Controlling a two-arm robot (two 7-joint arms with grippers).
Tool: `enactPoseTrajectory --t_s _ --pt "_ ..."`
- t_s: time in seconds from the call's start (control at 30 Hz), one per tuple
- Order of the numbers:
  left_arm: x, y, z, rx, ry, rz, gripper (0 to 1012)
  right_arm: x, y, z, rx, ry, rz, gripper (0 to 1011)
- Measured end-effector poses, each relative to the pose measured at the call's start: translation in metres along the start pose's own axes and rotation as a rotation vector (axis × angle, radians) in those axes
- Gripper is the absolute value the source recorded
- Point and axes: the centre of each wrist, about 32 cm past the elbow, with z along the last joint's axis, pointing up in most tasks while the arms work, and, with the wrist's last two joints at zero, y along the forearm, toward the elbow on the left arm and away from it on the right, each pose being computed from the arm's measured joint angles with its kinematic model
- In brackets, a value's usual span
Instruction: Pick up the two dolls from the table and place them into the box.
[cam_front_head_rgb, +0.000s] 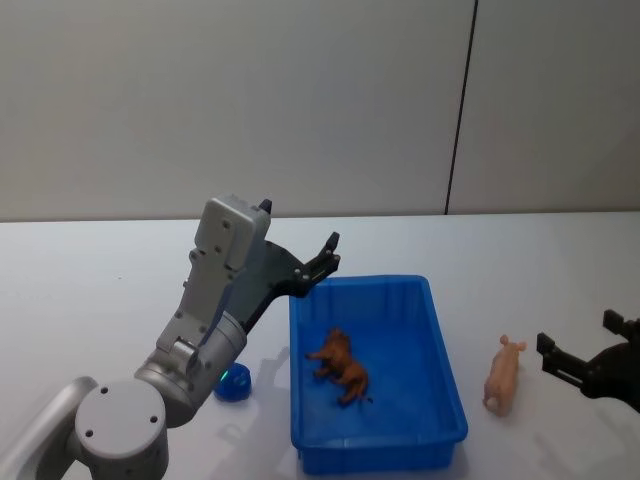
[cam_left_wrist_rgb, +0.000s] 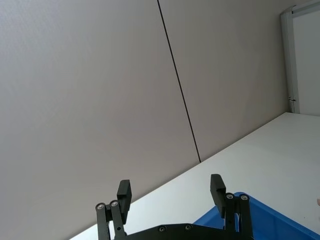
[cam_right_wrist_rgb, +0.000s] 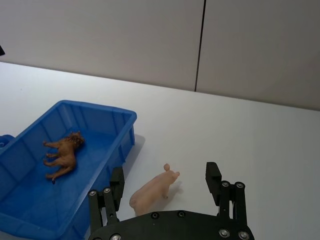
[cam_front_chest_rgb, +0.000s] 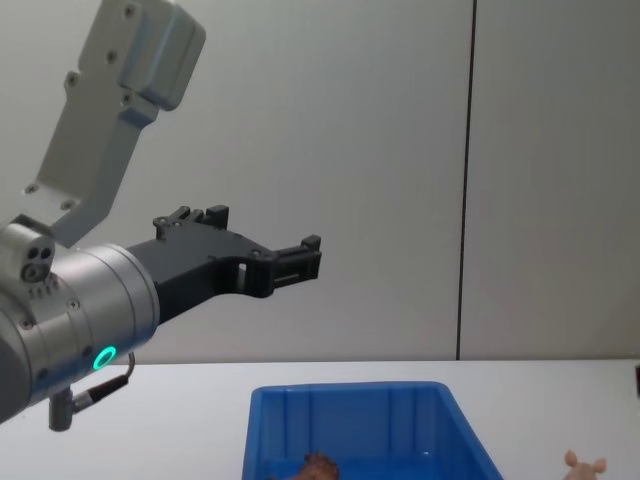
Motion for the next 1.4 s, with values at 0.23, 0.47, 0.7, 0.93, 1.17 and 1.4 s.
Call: enactPoseTrajectory --t_s 0.23,0.47,0.7,0.93,1.17,1.4 --pt "0.0 0.0 0.0 0.0 0.0 0.0 1001 -0.007 0.009 -0.007 -0.043 0.011 -0.028 1001" --pt "0.0 0.0 0.0 0.0 0.0 0.0 1001 -0.016 0.022 -0.014 -0.081 0.016 -0.041 1001" --pt "0.0 0.0 0.0 0.0 0.0 0.0 1001 -0.027 0.043 -0.018 -0.112 0.018 -0.032 1001" --pt "0.0 0.0 0.0 0.0 0.0 0.0 1001 -0.036 0.057 -0.022 -0.137 0.02 -0.041 1001" --pt "0.0 0.0 0.0 0.0 0.0 0.0 1001 -0.043 0.069 -0.025 -0.164 0.028 -0.055 1001" --pt "0.0 0.0 0.0 0.0 0.0 0.0 1001 -0.05 0.081 -0.028 -0.187 0.036 -0.06 1001"
